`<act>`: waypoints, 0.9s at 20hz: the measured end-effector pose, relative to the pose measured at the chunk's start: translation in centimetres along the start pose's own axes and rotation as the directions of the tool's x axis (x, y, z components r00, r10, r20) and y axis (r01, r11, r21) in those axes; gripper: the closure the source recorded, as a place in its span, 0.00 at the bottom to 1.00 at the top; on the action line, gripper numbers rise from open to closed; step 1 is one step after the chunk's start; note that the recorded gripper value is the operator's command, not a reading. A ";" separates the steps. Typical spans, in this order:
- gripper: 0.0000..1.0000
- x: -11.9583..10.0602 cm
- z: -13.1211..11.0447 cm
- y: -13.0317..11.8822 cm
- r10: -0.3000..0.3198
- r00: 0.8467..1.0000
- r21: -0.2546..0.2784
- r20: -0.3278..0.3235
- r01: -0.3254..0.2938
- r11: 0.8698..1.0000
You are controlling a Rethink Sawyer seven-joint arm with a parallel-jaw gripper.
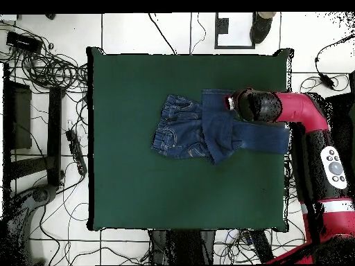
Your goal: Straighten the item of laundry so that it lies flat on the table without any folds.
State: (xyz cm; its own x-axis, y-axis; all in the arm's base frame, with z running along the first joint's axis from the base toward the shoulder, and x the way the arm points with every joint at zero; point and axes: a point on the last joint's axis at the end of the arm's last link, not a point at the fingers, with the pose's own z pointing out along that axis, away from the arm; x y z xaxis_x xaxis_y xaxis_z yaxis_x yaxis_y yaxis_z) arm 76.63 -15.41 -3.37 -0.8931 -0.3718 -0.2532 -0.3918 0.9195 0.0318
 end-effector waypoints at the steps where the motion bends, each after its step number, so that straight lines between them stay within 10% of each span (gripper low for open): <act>1: 0.00 0.0 0.0 -0.1 0.002 1.000 0.000 -0.001 -0.002 1.000; 18: 0.00 1.0 0.5 -0.5 0.007 1.000 0.011 -0.019 -0.006 1.000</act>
State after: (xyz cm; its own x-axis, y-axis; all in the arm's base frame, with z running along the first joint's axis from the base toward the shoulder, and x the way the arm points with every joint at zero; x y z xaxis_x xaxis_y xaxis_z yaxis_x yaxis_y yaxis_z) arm 76.03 -16.15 -4.17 -0.8998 -0.3682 -0.2342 -0.3838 0.9231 0.0232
